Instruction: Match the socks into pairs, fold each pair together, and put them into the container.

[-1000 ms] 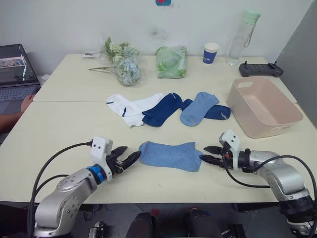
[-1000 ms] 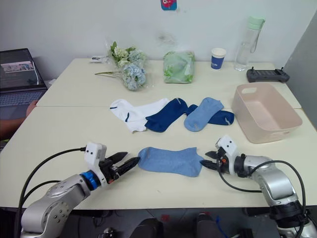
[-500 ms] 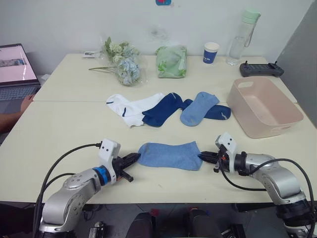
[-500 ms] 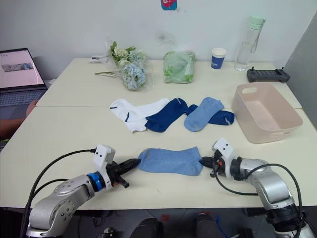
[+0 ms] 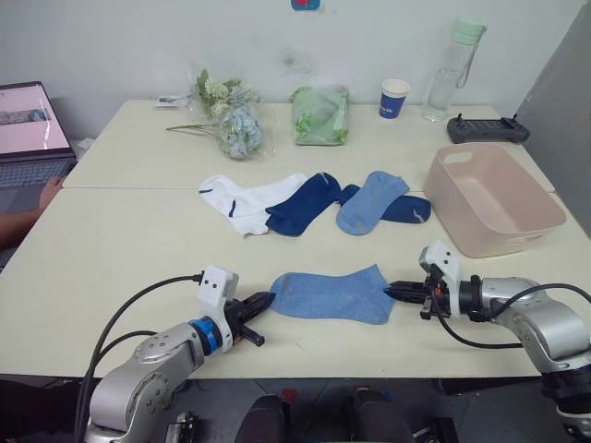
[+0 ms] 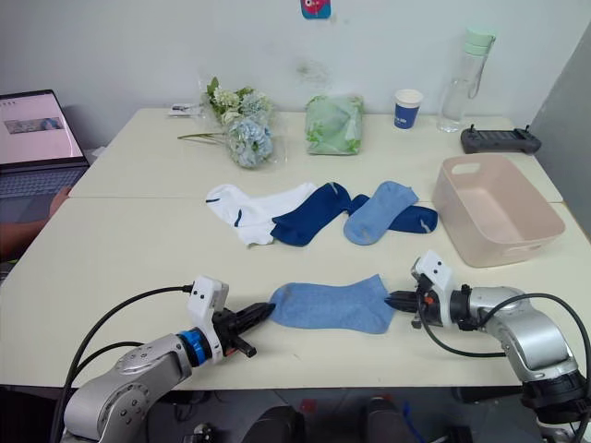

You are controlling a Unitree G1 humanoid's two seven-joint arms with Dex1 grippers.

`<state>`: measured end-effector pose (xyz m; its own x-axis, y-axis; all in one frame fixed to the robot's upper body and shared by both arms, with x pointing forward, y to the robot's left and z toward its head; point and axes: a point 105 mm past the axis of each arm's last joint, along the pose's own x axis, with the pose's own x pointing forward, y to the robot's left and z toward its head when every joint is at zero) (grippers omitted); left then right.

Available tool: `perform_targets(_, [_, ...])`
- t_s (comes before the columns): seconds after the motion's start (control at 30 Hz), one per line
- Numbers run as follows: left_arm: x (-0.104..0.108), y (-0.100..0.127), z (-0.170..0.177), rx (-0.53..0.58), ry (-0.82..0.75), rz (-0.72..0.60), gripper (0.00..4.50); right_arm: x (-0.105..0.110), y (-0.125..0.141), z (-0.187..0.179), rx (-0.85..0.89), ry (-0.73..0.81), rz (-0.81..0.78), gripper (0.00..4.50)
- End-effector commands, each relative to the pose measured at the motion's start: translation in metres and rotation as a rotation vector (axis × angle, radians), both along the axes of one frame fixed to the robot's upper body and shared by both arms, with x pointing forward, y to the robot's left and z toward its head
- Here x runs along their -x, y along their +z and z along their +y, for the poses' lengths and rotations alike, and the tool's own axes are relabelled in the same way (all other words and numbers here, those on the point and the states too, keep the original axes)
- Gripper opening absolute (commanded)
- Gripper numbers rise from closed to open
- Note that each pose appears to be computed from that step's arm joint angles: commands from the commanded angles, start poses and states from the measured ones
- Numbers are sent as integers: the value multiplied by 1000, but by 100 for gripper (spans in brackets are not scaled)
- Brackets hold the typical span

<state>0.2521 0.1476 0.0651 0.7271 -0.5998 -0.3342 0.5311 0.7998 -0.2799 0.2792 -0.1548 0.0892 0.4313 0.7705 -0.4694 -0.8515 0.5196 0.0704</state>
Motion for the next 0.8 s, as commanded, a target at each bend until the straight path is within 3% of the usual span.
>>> perform_targets(0.03, [-2, 11, 6, -1, -2, -55, 41, -4, 12, 0, -21, 1, -54, 70])
perform_targets(0.07, [-3, 12, 7, 5, -2, -56, 58, -6, 13, -1, -26, -11, -64, 99])
perform_targets(0.27, [-10, 30, 18, -17, 3, -123, 253, -20, 34, -12, 1, -52, -200, 316])
perform_targets(0.37, [-14, 52, 15, -26, -63, -218, 346, -24, 55, -2, -33, -35, -297, 317])
perform_targets(0.5, [-19, 63, -4, -83, -202, -304, 346, -22, 53, 32, -54, 43, -370, 317])
perform_targets(0.53, [-22, 65, -12, -92, -235, -334, 349, -22, 51, 42, -69, 50, -384, 279])
perform_targets(0.63, [-27, 57, -35, -139, -351, -375, 287, -26, 38, 67, -36, 78, -437, 185])
perform_targets(0.8, [-37, 28, -42, -257, -400, -372, 125, -19, 11, 79, 23, 113, -408, 6])
